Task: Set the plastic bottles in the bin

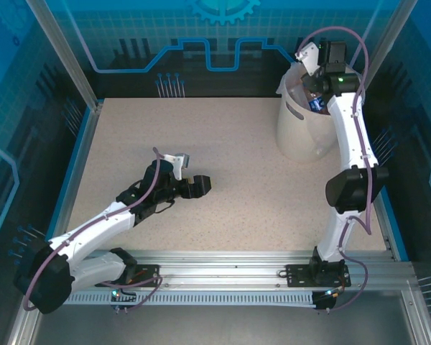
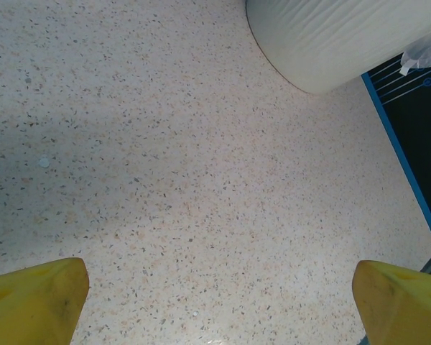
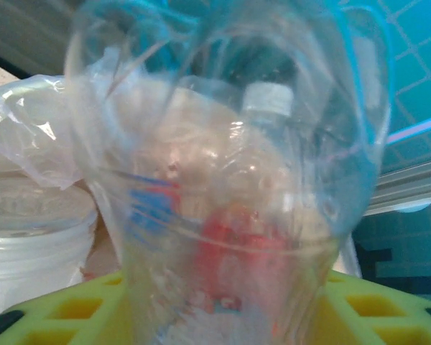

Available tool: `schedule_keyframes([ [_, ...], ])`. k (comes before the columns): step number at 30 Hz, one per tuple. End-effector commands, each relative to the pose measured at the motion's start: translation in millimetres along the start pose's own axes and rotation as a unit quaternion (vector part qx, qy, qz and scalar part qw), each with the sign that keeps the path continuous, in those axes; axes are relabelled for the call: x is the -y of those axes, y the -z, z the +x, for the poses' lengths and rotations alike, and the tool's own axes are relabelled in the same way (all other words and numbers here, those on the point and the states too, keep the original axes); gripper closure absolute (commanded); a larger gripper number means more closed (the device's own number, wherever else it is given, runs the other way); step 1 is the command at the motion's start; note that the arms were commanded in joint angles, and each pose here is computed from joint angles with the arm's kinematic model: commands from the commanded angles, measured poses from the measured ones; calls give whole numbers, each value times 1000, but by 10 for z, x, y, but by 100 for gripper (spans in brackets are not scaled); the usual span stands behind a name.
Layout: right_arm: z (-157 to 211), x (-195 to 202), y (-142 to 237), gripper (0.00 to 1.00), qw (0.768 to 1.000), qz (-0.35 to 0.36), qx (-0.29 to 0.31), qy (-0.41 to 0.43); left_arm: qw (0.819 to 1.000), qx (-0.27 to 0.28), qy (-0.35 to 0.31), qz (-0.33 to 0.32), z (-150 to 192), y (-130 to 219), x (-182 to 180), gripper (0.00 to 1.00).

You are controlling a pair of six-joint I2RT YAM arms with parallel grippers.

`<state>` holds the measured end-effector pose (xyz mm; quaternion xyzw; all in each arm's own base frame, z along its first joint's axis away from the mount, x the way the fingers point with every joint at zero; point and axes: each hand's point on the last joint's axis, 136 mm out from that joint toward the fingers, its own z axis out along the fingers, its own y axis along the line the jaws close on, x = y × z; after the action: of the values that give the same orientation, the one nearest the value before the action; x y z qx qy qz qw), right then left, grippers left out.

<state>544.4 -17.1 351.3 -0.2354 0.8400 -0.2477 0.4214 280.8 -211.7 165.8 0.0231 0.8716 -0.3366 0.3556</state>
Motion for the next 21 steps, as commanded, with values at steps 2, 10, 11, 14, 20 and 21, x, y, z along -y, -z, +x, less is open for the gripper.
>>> schedule_keyframes([
  [2, 147, -50, -59, 27, 999, -25, -27, -17, 1000, -5, -11, -11, 28, -2, -34, 5],
  [10, -135, 221, 424, 20, 987, -54, 57, -138, 1000, -10, -14, -15, 13, -53, -37, 5],
  [11, -164, 230, 461, 21, 984, -63, 69, -153, 1000, -10, -14, -14, 10, -66, -35, 5],
  [14, -194, 230, 438, 27, 975, -79, 86, -187, 1000, -14, -13, -12, 10, -107, -27, 4],
  [20, -73, 62, 141, 37, 963, -122, 68, -230, 1000, -17, -11, -12, 24, -112, -33, 4],
  [21, -41, 11, 74, 39, 962, -129, 63, -234, 1000, -17, -12, -14, 30, -101, -43, 4],
])
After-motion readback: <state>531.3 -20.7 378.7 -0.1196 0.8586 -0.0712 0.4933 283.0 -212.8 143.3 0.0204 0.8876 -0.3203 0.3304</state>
